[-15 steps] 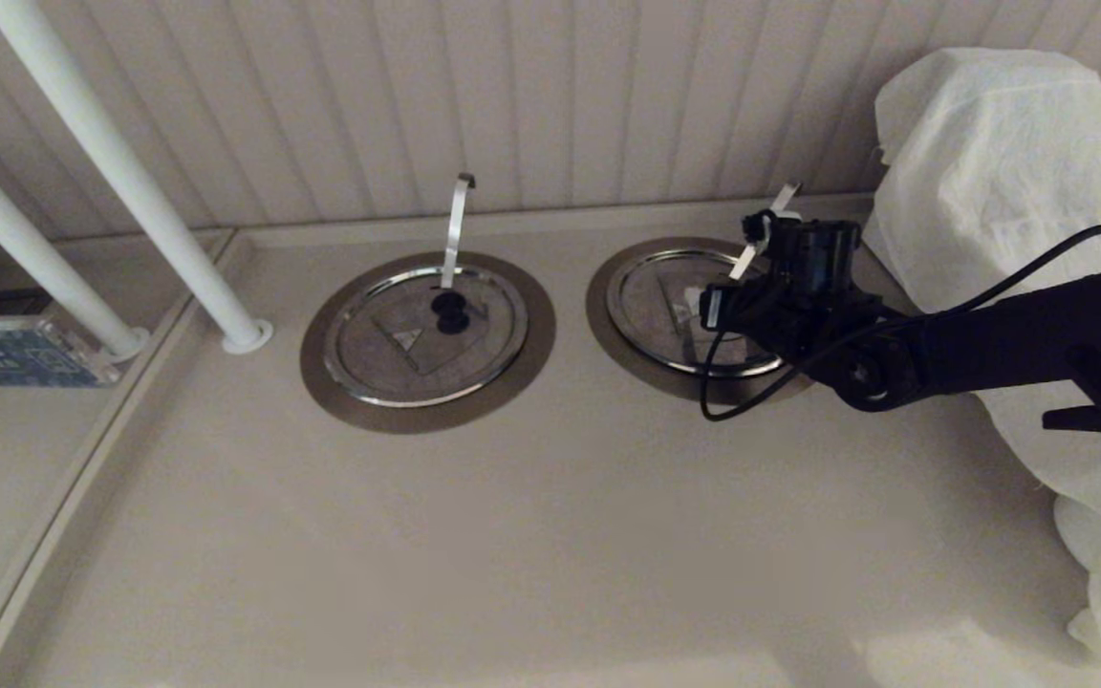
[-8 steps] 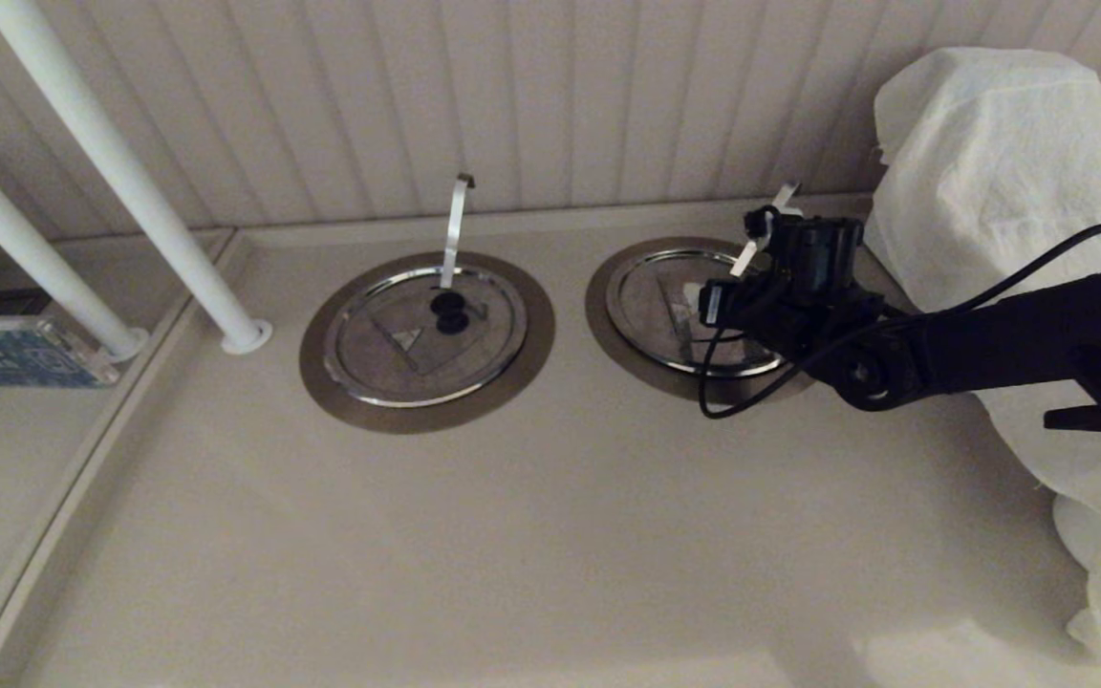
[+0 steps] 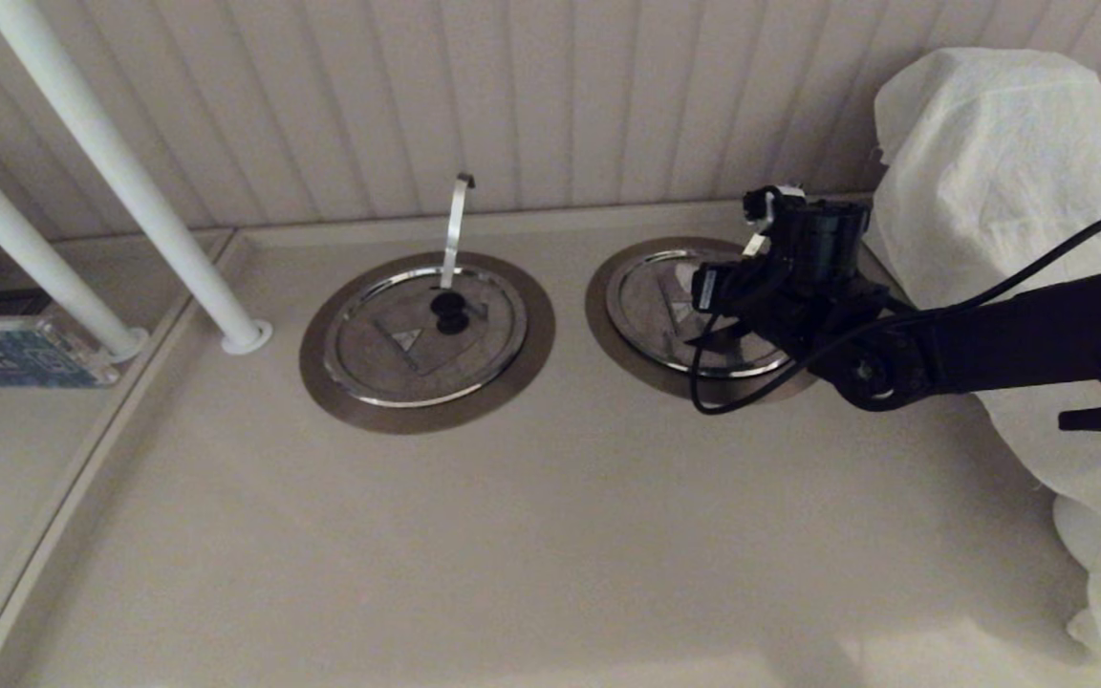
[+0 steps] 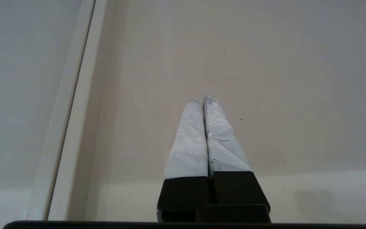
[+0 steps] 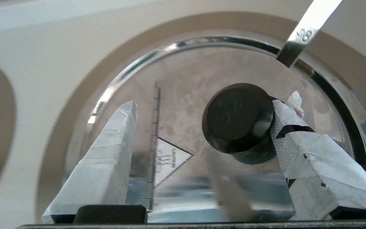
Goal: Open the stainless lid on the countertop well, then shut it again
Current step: Open the lid
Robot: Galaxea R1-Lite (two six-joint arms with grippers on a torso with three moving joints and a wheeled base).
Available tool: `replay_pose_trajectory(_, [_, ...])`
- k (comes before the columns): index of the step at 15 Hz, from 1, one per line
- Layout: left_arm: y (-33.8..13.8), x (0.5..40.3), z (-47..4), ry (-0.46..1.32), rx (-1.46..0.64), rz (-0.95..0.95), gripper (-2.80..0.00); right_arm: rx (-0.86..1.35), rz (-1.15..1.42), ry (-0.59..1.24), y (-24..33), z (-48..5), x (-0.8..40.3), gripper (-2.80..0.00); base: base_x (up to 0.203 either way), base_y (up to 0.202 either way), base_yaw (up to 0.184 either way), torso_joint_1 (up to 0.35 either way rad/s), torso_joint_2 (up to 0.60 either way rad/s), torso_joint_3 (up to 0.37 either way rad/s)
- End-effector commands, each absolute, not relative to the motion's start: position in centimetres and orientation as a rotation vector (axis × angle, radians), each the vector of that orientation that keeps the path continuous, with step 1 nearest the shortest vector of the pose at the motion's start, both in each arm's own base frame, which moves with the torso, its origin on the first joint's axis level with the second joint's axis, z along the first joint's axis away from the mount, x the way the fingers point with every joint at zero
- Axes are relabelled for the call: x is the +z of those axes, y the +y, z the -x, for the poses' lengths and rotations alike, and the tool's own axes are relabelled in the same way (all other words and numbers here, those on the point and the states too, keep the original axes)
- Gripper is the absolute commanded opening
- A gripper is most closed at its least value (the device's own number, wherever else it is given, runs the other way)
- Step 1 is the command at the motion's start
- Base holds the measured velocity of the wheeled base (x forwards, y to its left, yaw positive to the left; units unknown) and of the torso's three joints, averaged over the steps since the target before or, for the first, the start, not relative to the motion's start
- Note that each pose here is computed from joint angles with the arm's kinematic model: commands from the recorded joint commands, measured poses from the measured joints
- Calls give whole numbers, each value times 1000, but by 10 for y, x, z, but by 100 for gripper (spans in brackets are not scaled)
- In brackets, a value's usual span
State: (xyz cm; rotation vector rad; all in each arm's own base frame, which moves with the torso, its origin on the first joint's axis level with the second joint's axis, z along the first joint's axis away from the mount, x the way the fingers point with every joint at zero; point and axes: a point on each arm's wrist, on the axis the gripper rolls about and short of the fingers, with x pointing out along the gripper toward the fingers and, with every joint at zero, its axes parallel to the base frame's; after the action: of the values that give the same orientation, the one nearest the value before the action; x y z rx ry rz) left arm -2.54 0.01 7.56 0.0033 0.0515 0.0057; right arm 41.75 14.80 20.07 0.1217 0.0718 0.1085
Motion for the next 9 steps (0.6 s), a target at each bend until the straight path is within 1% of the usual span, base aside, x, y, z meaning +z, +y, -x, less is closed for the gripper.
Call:
replay_pose_trajectory(1, [0, 75, 25, 52, 6, -3, -280, 117, -131, 42, 151, -414, 207, 0, 0, 0, 0, 0, 0, 0])
replay_pose_trajectory(3, [0, 75, 25, 52, 6, -3, -280, 142, -140, 2, 163, -409, 211, 0, 0, 0, 0, 0, 0, 0])
replay_pose_trajectory(9, [0, 75, 25, 52, 6, -3, -280, 226, -137, -6, 203, -392, 213, 0, 0, 0, 0, 0, 0, 0])
